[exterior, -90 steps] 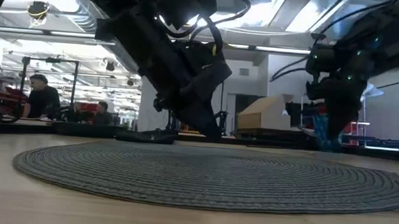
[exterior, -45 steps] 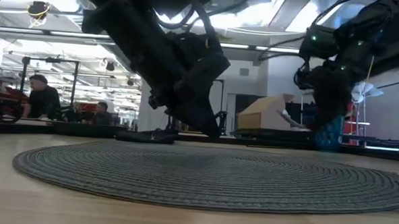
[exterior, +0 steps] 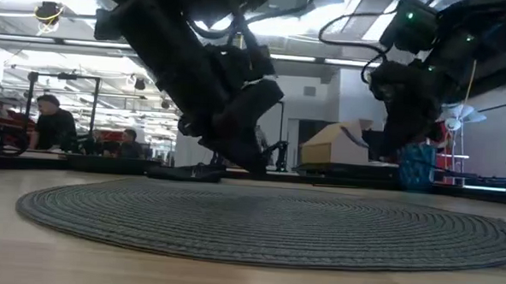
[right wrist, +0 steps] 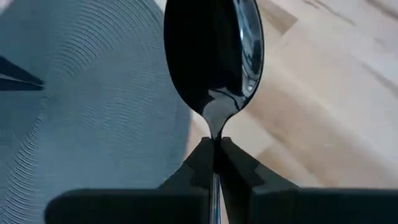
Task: Set table place
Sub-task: Put the black spoon on the gray tablemat
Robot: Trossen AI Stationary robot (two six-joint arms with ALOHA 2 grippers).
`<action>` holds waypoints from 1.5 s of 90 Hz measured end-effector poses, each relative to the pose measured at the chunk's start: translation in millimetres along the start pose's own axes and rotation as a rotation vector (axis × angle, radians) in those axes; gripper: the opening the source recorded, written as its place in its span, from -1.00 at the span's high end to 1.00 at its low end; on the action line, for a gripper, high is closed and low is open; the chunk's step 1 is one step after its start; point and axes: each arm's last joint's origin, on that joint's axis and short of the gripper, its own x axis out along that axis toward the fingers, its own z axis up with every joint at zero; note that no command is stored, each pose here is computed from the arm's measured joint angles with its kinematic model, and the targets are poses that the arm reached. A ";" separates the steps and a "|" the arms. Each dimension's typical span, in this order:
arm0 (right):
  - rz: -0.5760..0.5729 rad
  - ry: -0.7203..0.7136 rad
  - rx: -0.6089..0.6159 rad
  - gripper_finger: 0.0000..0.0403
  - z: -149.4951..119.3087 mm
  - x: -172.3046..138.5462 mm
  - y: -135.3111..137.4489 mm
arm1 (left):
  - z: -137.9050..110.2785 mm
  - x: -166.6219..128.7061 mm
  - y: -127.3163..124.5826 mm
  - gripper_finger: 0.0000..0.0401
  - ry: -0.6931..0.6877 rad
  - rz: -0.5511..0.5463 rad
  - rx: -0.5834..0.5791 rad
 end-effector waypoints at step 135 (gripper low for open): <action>-0.014 -0.070 0.435 1.00 -69.1 66.4 87.4 | 11.5 -29.8 0.4 1.00 -0.052 0.022 0.093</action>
